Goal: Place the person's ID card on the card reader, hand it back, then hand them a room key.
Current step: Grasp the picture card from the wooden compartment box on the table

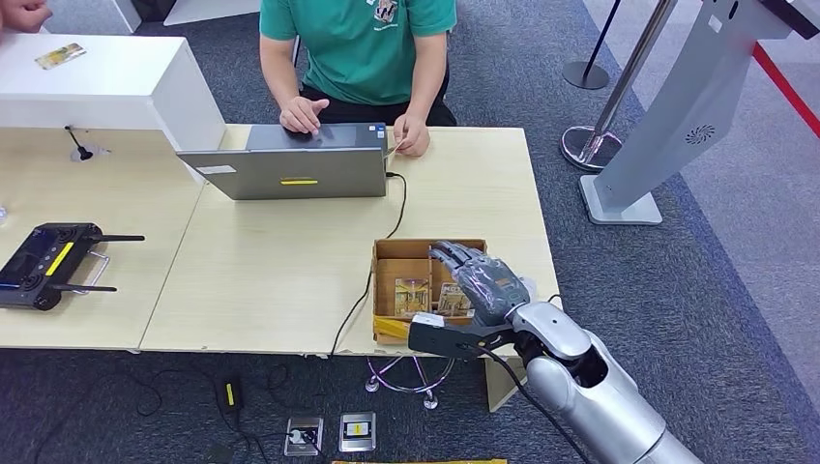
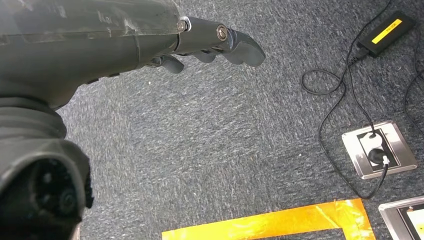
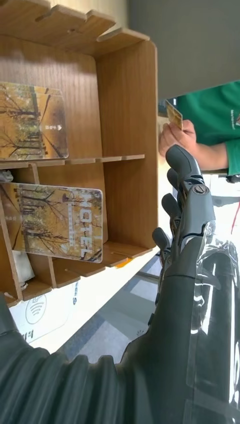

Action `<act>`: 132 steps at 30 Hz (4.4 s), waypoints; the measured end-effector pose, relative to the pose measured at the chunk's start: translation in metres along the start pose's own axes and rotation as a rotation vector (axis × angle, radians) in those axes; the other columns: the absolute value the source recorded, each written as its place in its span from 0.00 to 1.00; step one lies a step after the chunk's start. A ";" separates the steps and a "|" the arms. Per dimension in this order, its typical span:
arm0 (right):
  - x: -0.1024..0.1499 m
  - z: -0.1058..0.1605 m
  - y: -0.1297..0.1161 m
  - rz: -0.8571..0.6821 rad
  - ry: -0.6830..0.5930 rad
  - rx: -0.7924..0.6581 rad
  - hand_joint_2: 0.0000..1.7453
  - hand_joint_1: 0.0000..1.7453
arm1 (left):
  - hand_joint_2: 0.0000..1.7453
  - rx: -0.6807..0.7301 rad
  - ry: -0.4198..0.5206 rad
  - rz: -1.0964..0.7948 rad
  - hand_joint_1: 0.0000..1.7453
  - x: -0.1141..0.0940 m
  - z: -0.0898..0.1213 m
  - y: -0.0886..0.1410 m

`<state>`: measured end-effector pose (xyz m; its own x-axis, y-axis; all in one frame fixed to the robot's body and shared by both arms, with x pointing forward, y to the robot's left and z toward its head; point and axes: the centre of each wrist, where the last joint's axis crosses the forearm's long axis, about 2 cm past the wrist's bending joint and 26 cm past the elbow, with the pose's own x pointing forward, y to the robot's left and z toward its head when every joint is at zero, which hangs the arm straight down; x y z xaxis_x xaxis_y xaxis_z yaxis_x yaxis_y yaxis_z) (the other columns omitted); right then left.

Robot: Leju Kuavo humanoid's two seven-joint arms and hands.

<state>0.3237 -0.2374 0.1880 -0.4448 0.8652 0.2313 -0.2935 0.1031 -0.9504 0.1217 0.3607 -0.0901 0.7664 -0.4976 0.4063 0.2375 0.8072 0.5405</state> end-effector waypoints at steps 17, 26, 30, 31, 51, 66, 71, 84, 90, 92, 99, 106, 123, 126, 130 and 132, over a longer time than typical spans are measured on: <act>-0.009 -0.003 0.011 -0.008 0.026 0.025 1.00 0.00 | 0.00 0.002 0.005 0.009 0.00 0.000 0.000 0.000; -0.012 -0.004 0.015 -0.011 0.039 0.032 1.00 0.00 | 0.00 0.006 0.005 0.008 0.00 -0.001 0.000 0.001; -0.013 -0.005 0.015 -0.011 0.041 0.034 1.00 0.00 | 0.00 0.008 0.006 0.007 0.00 -0.001 0.000 0.002; -0.013 -0.005 0.015 -0.012 0.041 0.035 1.00 0.00 | 0.00 0.008 0.006 0.007 0.00 -0.001 0.000 0.002; -0.008 -0.017 0.010 -0.031 0.000 0.042 1.00 0.19 | 0.00 0.019 0.016 0.032 0.00 -0.001 0.000 0.001; -0.011 -0.018 0.012 -0.045 0.028 0.065 1.00 0.00 | 0.00 0.018 0.016 0.032 0.00 -0.001 0.000 0.000; -0.015 -0.016 0.012 -0.053 0.044 0.064 1.00 0.00 | 0.00 0.019 0.017 0.033 0.00 -0.001 0.000 0.000; -0.034 -0.010 0.004 -0.054 0.082 0.042 1.00 0.00 | 0.00 0.031 0.026 0.048 0.00 -0.002 0.000 0.000; -0.035 -0.010 0.002 -0.048 0.074 0.033 1.00 0.00 | 0.00 0.039 0.029 0.051 0.00 -0.002 0.000 0.001; -0.035 -0.010 0.002 -0.047 0.071 0.032 1.00 0.00 | 0.00 0.041 0.029 0.051 0.00 -0.002 0.000 0.001; -0.036 -0.011 0.000 -0.038 0.060 0.033 1.00 0.62 | 0.00 0.052 0.029 0.050 0.00 -0.001 0.000 0.001; -0.038 -0.014 -0.002 -0.033 0.046 0.055 1.00 1.00 | 0.00 0.061 0.025 0.050 0.00 0.000 0.000 0.000; -0.039 -0.015 -0.003 -0.047 0.053 0.092 1.00 1.00 | 0.00 0.053 0.005 0.044 0.00 0.006 0.000 -0.002; -0.040 -0.015 -0.003 -0.047 0.054 0.092 1.00 1.00 | 0.00 0.052 0.002 0.044 0.00 0.006 0.001 -0.002; -0.042 -0.014 -0.003 -0.041 0.052 0.081 1.00 1.00 | 0.00 0.055 -0.005 0.041 0.00 0.007 0.001 -0.002; -0.042 -0.014 -0.004 -0.039 0.050 0.074 1.00 1.00 | 0.00 0.056 -0.008 0.040 0.00 0.008 0.001 -0.003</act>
<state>0.3552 -0.2678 0.1787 -0.3898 0.8848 0.2552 -0.3727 0.1019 -0.9224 0.1265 0.3543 -0.0877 0.7696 -0.4677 0.4347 0.1721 0.8076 0.5641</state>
